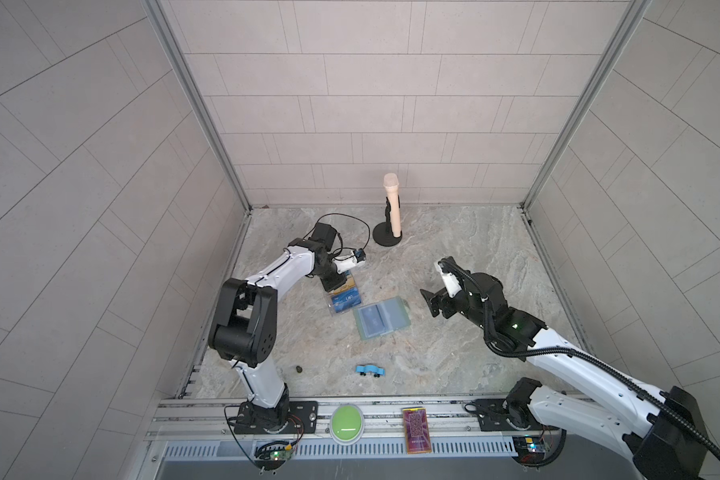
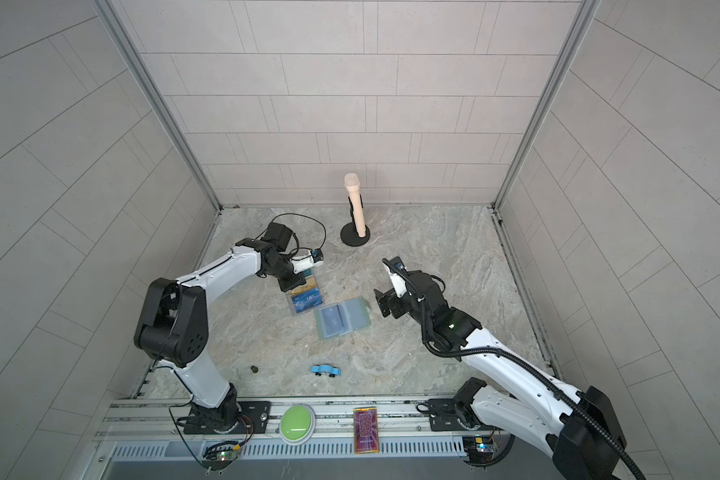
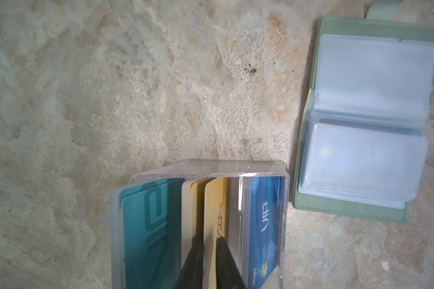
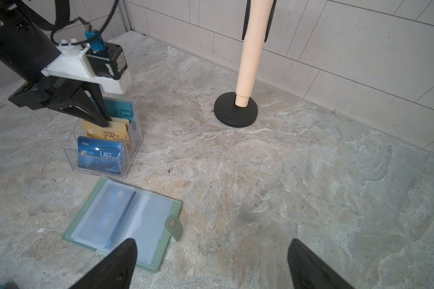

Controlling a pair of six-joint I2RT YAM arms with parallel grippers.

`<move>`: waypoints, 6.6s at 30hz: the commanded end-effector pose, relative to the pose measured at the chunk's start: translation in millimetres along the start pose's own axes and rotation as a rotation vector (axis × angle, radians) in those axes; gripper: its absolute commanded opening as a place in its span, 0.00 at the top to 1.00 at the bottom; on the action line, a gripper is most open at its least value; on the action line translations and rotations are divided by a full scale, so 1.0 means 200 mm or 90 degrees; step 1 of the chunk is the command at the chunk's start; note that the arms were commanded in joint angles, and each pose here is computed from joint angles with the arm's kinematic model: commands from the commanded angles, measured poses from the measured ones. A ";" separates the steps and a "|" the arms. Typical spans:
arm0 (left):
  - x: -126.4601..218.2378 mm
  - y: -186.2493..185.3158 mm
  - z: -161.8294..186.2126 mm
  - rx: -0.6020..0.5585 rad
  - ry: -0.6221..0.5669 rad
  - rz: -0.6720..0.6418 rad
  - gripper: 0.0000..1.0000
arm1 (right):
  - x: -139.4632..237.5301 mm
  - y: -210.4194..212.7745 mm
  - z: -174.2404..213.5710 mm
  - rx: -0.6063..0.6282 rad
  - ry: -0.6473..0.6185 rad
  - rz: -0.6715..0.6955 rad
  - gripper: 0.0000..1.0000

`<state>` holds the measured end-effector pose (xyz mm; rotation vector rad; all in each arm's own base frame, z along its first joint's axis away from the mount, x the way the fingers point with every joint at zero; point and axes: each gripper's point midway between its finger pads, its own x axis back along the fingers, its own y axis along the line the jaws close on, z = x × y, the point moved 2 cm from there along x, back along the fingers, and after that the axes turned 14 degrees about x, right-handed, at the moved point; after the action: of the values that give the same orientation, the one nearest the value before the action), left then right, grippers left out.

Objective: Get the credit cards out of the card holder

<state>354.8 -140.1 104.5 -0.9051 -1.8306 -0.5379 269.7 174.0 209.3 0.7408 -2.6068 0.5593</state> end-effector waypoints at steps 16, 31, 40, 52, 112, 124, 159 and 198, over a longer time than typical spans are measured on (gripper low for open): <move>0.28 -0.04 -0.07 0.093 -0.152 -0.154 0.77 | -0.03 0.07 0.00 0.000 0.042 -0.059 0.05; 0.34 -0.42 0.07 0.282 -0.382 -0.034 0.55 | -0.16 0.29 -0.04 -0.004 0.083 -0.161 0.06; 0.28 -0.50 0.16 0.369 -0.453 0.044 0.59 | -0.29 0.50 -0.06 -0.016 0.108 -0.223 0.08; 0.09 -0.56 0.16 0.443 -0.427 0.099 0.81 | -0.42 0.69 0.00 -0.065 0.169 -0.224 0.16; -0.32 -0.67 0.39 0.587 -0.289 0.104 1.00 | -0.66 0.90 0.38 -0.005 0.295 -0.212 0.19; -0.34 -0.67 0.43 0.593 -0.278 0.092 1.00 | -0.64 0.81 0.42 0.027 0.320 -0.151 0.31; -0.35 -0.67 0.46 0.580 -0.255 0.076 1.00 | -0.57 0.64 0.34 0.017 0.298 -0.082 0.52; -0.36 -0.67 0.46 0.577 -0.246 0.072 1.00 | -0.60 0.86 0.22 -0.005 0.277 -0.239 0.31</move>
<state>228.9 -193.8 28.1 -0.5527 -2.1039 0.6452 259.5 322.4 70.0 0.9068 -2.0136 0.5603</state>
